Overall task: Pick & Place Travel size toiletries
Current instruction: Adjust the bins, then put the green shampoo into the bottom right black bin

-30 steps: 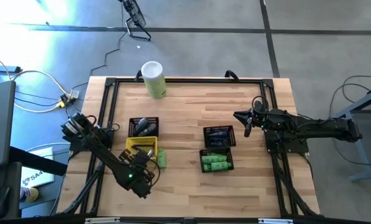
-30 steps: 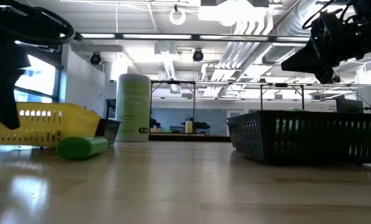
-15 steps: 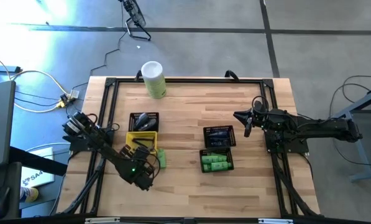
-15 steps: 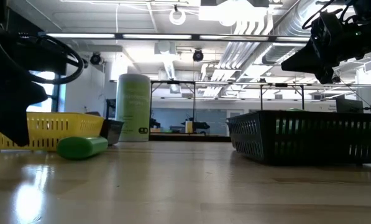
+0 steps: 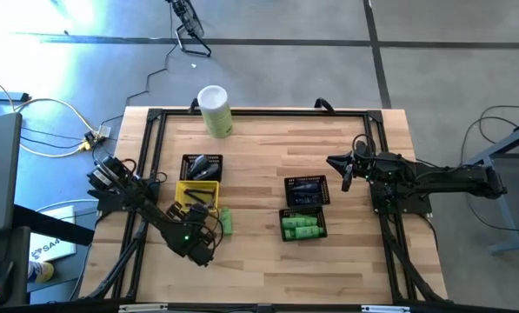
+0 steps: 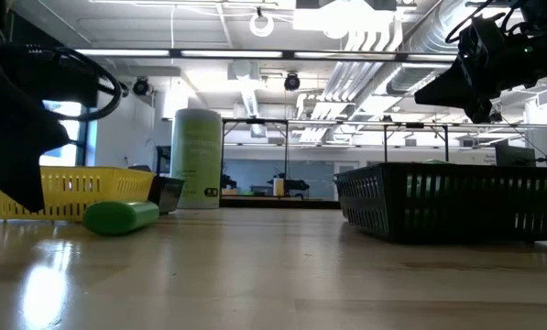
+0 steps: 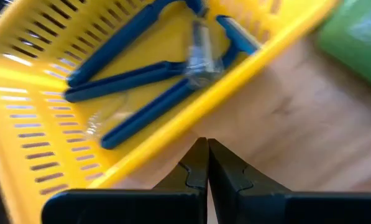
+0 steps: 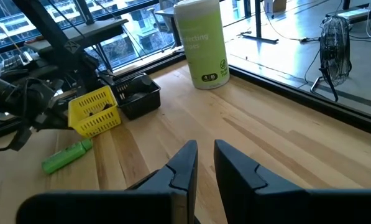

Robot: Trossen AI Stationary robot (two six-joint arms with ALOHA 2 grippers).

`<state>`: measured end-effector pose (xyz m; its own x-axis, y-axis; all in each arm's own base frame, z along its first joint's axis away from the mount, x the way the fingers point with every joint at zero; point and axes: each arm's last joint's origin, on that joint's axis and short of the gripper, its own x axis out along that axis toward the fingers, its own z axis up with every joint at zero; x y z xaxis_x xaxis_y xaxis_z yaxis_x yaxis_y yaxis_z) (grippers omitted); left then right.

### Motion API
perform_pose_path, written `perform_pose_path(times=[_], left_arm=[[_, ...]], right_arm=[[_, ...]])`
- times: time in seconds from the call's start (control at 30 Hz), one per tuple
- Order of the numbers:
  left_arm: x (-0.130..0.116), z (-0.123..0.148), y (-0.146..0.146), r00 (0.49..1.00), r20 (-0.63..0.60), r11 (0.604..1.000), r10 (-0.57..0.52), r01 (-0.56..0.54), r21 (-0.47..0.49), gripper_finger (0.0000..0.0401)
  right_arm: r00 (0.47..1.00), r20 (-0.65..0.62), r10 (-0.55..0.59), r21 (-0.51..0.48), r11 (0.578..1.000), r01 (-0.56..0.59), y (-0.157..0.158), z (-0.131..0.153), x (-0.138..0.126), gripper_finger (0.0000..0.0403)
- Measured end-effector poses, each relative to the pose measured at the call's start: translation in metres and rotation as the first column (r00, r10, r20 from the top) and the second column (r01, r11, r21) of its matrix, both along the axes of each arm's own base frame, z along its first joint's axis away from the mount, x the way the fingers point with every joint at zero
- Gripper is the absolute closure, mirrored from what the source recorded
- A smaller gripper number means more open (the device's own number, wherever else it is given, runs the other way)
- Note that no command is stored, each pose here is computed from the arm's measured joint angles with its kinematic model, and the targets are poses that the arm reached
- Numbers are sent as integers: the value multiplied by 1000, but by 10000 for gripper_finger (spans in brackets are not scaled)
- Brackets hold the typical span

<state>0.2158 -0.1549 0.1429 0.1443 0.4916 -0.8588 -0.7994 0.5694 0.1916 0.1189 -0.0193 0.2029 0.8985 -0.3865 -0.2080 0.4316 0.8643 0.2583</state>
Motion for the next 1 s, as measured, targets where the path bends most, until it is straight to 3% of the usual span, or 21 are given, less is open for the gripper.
perform_pose_path(times=[0.23, 0.4, 0.7, 0.87, 1.0], left_arm=[[12, 13, -10, 998, 57, 998, 1, 3, -63, 400], [25, 30, -23, 997, 75, 980, 30, -14, -201, 400], [49, 59, -43, 961, 252, 927, 116, -14, -375, 400], [56, 63, -48, 938, 325, 918, 117, 23, -395, 400], [56, 63, -47, 920, 328, 900, 215, -56, -433, 388]], right_arm=[[1000, -1, 0, 0, 1000, 0, 0, 0, 0, 357], [1000, -2, -1, 7, 1000, 1, 0, 0, 0, 357], [1000, -5, 1, 1, 1000, -1, 0, 0, 0, 357], [1000, -5, 1, 1, 1000, -1, 0, -1, 0, 357], [1000, -6, 1, 1, 1000, -1, 0, -1, 0, 357]])
